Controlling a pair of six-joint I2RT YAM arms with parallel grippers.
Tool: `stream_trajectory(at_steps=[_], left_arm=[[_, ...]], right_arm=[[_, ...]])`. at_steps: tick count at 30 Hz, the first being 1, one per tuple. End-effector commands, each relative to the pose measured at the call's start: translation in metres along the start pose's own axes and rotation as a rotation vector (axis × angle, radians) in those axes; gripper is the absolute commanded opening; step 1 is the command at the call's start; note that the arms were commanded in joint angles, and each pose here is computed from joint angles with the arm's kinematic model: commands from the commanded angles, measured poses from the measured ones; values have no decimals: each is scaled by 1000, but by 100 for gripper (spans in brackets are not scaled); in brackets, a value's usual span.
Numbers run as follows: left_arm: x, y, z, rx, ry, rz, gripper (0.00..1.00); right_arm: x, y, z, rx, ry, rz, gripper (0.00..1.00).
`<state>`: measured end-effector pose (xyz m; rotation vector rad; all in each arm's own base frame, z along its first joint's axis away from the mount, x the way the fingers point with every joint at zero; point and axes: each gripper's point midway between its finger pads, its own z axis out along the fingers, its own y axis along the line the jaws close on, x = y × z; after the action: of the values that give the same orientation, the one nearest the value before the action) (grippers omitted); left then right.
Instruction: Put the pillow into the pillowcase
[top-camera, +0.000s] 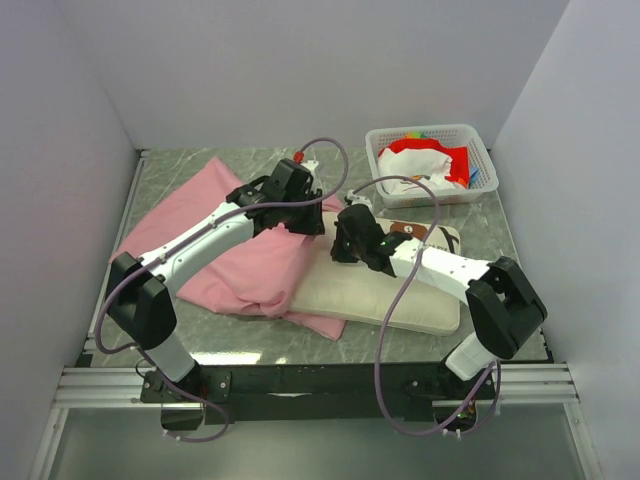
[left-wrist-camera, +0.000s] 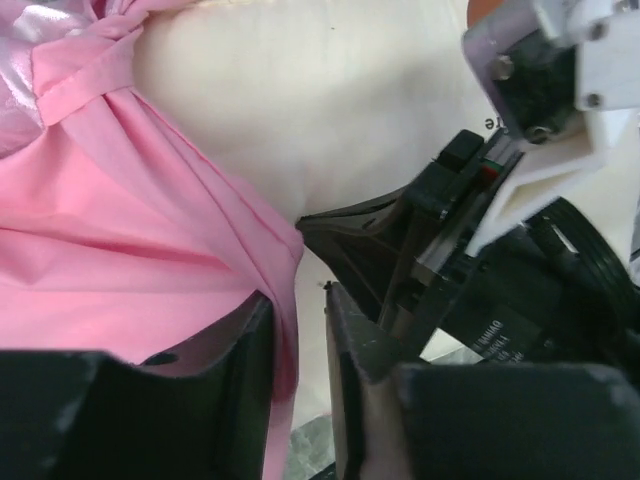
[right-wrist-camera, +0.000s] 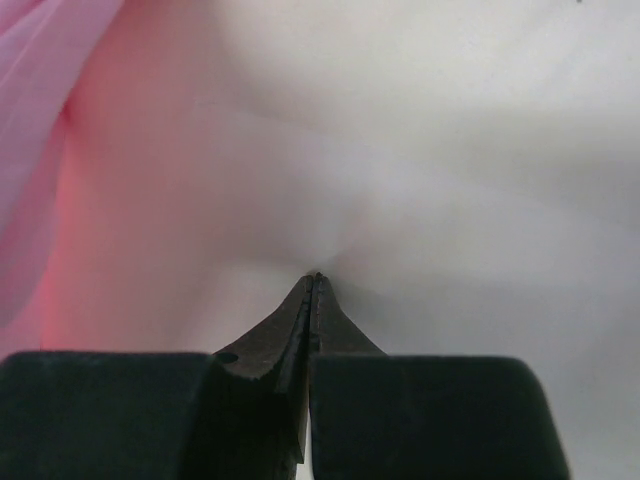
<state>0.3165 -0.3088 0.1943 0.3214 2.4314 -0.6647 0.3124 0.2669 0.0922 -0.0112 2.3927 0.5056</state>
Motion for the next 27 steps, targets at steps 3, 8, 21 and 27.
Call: stream_trajectory(at_steps=[3,8,21,27], left_arm=[[-19,10,-27,-50,-91,-5,61],[-23,54,-75,-254,-259,-139,84],[107,90,-78,-130,-218,-403,63],[141,66,-79,-57,-186,-330,76]], right_arm=[[-17,8,1,-30,-51,7,0],[-20,4,-2,-12,-50,4,0],[-32,2,-15,8,-76,-8,7],[-46,-2,-40,27,-128,-50,53]])
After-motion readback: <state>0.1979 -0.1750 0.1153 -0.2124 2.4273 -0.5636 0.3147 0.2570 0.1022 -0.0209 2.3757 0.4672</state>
